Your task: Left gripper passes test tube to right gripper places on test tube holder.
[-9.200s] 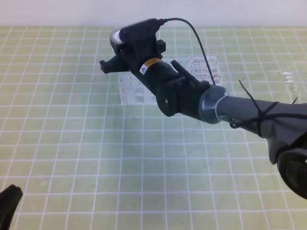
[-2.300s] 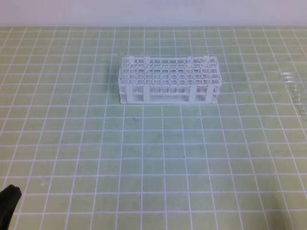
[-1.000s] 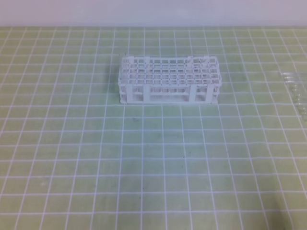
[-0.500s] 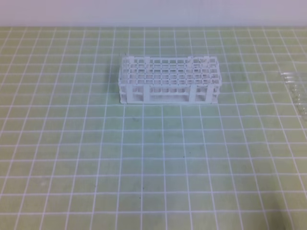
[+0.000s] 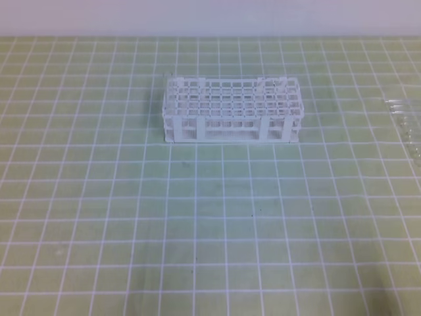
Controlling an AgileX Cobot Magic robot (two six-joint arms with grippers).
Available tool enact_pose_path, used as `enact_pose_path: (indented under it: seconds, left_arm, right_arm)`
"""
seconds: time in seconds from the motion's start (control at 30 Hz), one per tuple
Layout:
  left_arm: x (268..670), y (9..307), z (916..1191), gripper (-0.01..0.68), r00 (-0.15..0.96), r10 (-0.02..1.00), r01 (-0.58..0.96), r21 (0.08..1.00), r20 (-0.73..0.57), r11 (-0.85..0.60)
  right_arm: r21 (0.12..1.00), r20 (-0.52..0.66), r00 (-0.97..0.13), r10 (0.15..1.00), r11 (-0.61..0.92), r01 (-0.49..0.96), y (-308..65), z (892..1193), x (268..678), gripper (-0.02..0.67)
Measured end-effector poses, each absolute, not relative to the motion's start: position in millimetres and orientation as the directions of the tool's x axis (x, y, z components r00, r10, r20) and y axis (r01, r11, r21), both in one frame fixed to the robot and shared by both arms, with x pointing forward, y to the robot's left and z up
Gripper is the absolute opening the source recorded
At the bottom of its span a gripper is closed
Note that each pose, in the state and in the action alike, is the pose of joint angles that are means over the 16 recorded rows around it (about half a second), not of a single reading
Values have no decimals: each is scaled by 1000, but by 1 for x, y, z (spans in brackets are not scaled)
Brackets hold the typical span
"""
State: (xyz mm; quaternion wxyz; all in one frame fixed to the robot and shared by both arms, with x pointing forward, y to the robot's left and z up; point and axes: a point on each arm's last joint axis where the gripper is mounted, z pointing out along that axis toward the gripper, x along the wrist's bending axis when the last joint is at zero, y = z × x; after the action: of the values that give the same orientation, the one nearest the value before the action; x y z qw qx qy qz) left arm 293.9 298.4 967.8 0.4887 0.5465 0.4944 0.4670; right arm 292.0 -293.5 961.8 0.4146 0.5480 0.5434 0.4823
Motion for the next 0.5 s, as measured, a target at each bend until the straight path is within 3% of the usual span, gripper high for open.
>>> enact_pose_path:
  seconds: [0.5]
  left_arm:
    - [291,299,955,0,91,992,226,969,85,-104]
  right_arm:
    - [978,80,-56,995,-67,197,-293,962,292,-15]
